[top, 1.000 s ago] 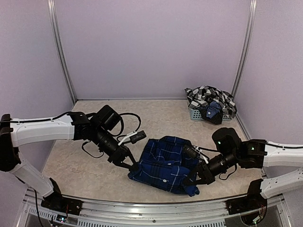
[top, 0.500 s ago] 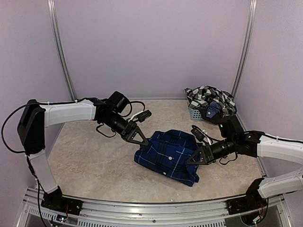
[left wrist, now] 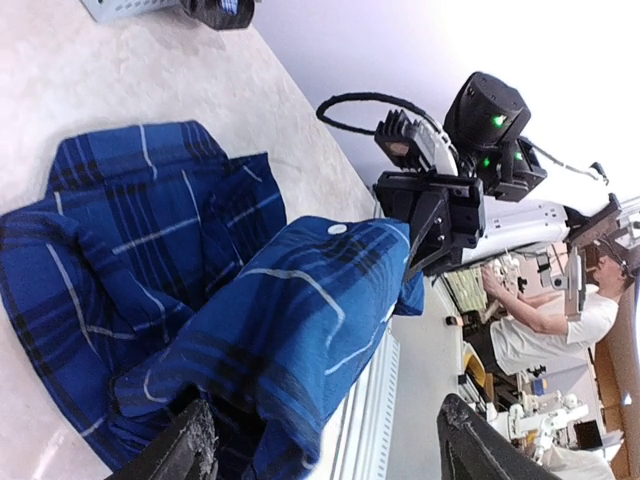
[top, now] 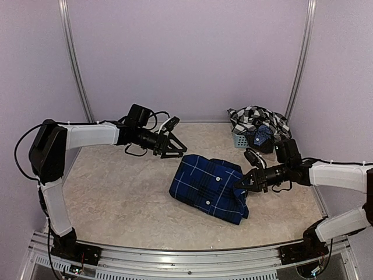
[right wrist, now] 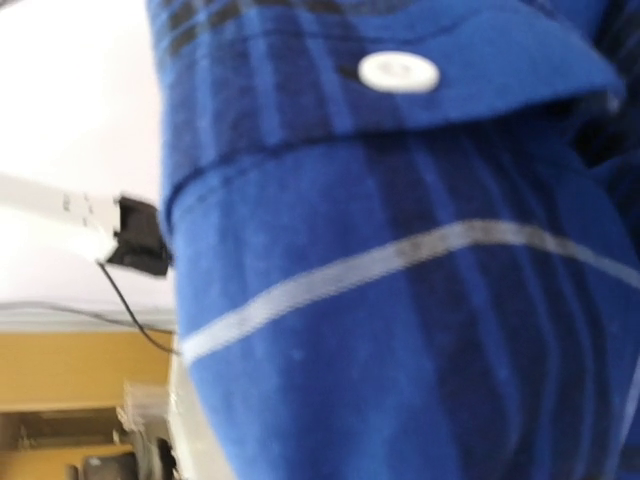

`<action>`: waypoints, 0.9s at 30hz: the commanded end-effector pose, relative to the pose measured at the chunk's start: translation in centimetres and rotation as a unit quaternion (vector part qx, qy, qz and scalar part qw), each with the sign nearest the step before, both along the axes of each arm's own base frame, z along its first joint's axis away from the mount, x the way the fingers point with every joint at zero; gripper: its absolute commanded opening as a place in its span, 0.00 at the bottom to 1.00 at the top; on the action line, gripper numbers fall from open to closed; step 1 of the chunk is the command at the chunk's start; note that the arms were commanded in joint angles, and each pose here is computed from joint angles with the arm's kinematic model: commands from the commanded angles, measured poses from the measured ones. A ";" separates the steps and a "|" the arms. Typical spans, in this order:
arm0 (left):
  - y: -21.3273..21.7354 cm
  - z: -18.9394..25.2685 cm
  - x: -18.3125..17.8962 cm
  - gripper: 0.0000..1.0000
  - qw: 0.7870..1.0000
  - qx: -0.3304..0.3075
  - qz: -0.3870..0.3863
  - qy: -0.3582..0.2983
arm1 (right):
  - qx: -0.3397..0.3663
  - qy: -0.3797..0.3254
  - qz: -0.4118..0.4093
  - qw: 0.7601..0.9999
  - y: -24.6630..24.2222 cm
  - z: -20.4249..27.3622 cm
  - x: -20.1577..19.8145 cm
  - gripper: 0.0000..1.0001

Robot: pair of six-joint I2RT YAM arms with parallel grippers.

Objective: Fold and stack the long sleeve shirts
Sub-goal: Fold the 2/3-rectangle-folded shirt at the center of the board.

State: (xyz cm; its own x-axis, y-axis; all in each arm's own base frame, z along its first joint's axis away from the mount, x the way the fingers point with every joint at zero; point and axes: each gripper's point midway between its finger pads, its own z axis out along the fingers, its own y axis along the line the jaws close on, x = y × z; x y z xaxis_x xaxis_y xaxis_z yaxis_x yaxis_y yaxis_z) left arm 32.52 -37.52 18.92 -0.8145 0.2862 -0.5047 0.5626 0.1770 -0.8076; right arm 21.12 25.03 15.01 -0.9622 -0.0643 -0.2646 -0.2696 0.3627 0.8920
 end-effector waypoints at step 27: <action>-1.1 -2.8 0.5 0.95 0.938 0.166 0.233 -0.197 | -0.238 -0.133 -0.140 0.952 -9.2 -2.7 15.0 0.70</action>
State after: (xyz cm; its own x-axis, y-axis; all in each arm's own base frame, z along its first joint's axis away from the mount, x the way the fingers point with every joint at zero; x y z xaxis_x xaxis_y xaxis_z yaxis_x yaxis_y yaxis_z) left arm 32.25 -38.99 15.09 -0.7199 0.1887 -0.6679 0.6234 0.5989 -0.5027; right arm 35.59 18.31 11.63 -0.8948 0.0527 -0.4434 -0.2940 0.6778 0.6739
